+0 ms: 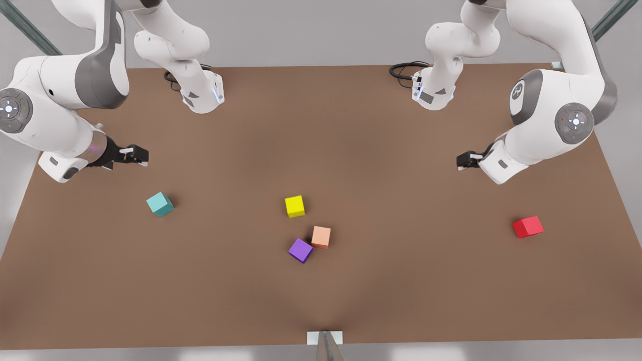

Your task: Pick up red wooden cube and pass to hand red wooden cube and place in blue wooden cube

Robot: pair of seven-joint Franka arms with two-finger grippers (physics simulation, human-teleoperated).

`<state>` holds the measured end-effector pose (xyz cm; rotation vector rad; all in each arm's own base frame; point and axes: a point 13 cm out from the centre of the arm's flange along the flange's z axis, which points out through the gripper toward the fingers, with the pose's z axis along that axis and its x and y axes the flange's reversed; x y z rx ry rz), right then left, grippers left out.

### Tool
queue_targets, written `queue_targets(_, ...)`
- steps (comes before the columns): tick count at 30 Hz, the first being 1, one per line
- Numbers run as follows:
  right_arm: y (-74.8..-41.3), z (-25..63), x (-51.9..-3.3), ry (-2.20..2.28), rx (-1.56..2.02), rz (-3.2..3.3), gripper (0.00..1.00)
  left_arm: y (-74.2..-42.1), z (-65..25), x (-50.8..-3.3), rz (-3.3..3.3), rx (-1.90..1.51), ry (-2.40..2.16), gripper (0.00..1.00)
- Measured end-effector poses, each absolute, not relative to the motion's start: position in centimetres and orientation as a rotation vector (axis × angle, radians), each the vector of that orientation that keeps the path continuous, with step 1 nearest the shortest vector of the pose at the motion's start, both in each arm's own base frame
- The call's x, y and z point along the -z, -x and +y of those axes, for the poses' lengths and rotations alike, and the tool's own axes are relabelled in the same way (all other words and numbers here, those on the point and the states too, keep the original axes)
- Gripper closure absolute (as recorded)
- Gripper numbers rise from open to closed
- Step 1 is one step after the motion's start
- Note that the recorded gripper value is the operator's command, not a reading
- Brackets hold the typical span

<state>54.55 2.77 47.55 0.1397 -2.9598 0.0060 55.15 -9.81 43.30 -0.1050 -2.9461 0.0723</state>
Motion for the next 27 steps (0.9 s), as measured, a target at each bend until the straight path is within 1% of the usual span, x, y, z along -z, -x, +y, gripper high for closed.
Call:
queue_targets(3,-54.6,2.8,-47.4,-0.14,-0.004,-2.959,0.0,-55.4,-9.6,-42.8,-2.94,-0.071,0.096,0.0)
queue_targets(4,-54.6,2.8,-47.4,-0.14,-0.003,-2.958,0.0,-56.3,-9.3,-41.4,-2.923,-0.068,0.082,0.0)
queue_targets(5,-54.6,2.9,-47.4,-0.14,-0.001,-2.957,0.0,-58.2,-7.7,-39.8,-2.91,-0.08,0.031,0.0)
queue_targets(7,-54.6,2.8,-47.1,-0.138,0.002,-2.953,0.0,-62.3,-1.5,-35.7,-2.888,-0.109,-0.122,0.0)
queue_targets(8,-54.6,2.8,-47.0,-0.138,0.003,-2.952,0.0,-63.4,2.0,-33.4,-2.876,-0.122,-0.194,0.0)
queue_targets(10,-54.5,2.9,-46.8,-0.138,0.003,-2.948,0.0,-64.7,8.3,-29.0,-2.856,-0.147,-0.313,0.0)
queue_targets(12,-54.5,3.0,-46.7,-0.142,0.004,-2.948,0.0,-64.8,14.2,-25.6,-2.845,-0.164,-0.416,0.0)
queue_targets(14,-54.5,3.1,-46.6,-0.142,0.007,-2.947,0.0,-64.3,18.9,-23.6,-2.844,-0.147,-0.487,0.0)
queue_targets(17,-54.3,3.1,-46.3,-0.14,0.009,-2.937,0.0,-63.8,23.1,-20.5,-2.855,-0.133,-0.529,0.0)
queue_targets(18,-54.3,3.1,-46.2,-0.14,0.009,-2.934,0.0,-63.2,24.3,-19.1,-2.851,-0.129,-0.537,0.0)
queue_targets(20,-54.2,3.1,-46.2,-0.138,0.009,-2.933,0.0,-62.6,25.3,-17.4,-2.858,-0.12,-0.522,0.0)
queue_targets(24,-54.2,3.0,-46.0,-0.136,0.01,-2.931,0.0,-61.4,23.9,-13.3,-2.866,-0.115,-0.435,0.0)
queue_targets(27,-54.1,3.1,-45.7,-0.136,0.01,-2.923,0.0,-61.8,23.2,-12.1,-2.895,-0.106,-0.381,0.0)
